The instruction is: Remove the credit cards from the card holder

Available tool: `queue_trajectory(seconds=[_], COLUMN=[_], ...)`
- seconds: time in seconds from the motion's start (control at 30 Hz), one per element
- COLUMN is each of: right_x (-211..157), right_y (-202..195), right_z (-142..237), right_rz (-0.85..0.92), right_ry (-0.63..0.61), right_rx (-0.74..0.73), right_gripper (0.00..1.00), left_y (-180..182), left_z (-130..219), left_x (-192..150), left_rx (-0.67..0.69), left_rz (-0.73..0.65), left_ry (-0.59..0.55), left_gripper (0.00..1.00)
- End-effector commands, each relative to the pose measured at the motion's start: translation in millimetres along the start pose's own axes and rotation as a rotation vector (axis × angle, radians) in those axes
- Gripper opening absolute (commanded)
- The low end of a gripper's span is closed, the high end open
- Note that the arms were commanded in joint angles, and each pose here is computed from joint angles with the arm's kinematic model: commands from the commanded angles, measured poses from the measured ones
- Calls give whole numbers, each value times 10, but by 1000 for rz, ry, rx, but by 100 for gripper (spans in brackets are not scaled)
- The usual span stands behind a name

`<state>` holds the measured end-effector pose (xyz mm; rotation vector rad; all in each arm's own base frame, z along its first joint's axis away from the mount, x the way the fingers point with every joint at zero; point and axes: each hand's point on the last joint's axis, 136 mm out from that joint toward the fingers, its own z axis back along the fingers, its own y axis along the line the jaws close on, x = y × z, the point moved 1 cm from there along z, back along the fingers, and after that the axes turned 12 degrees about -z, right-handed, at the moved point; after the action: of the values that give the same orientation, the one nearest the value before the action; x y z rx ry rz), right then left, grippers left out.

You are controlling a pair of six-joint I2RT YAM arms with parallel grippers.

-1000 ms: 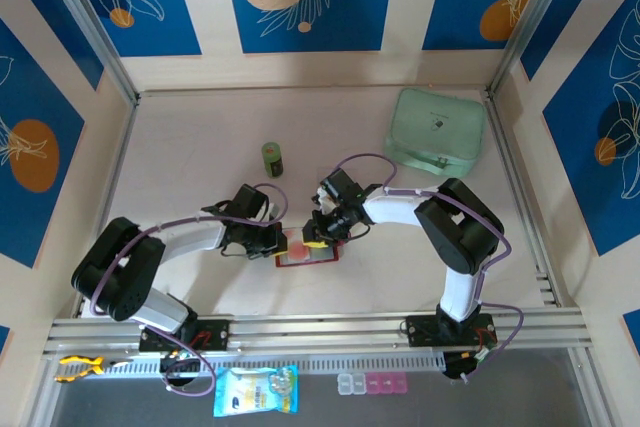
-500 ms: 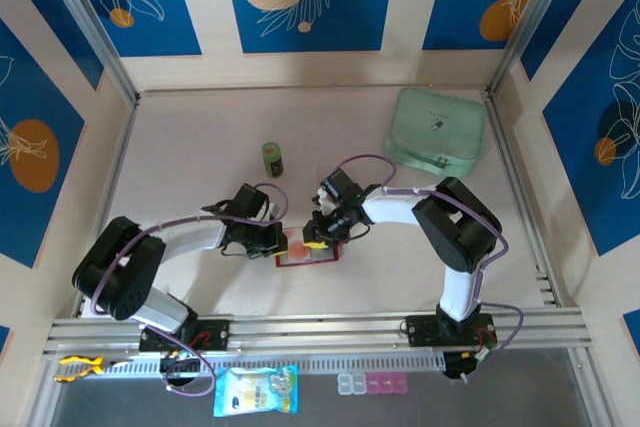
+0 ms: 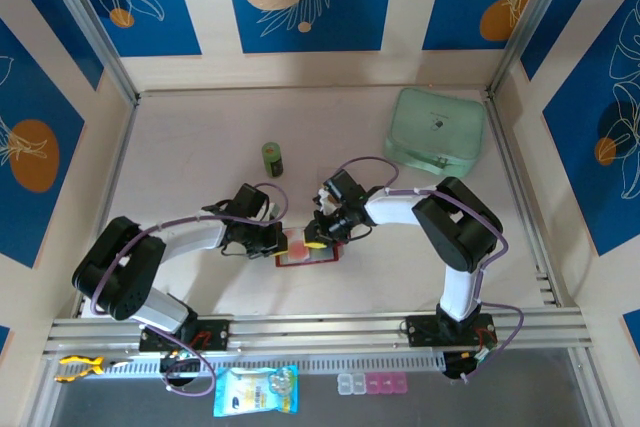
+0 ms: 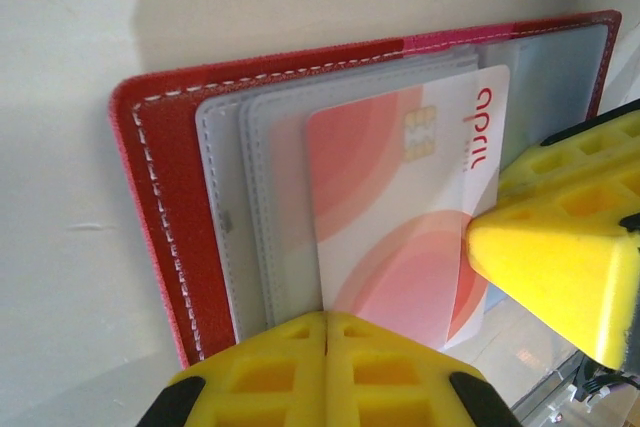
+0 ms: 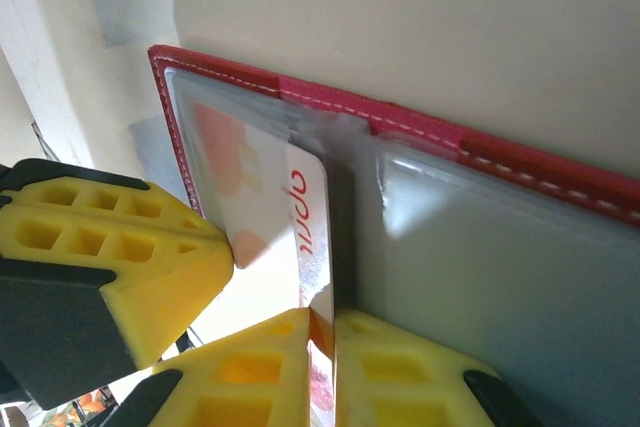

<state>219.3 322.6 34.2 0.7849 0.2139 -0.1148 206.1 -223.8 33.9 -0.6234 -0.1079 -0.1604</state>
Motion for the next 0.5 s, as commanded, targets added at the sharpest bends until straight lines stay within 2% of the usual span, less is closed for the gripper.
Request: queue_trajectory(seconds=[0.0, 0.2, 0.47], right_x=[-47, -68, -95], right_y=[42, -29, -126], right_z=[97, 208, 383], right_rz=[3, 0, 18], right_ry=[-3, -25, -58], right_rx=[27, 15, -77], right_gripper=[12, 11, 9], left_y=[57, 44, 13], left_z=[3, 16, 33], left_x=[-48, -33, 6], left_rx=[46, 43, 36], left_rz=[4, 4, -1], left_ry=[24, 17, 3], left_gripper=[0, 0, 0])
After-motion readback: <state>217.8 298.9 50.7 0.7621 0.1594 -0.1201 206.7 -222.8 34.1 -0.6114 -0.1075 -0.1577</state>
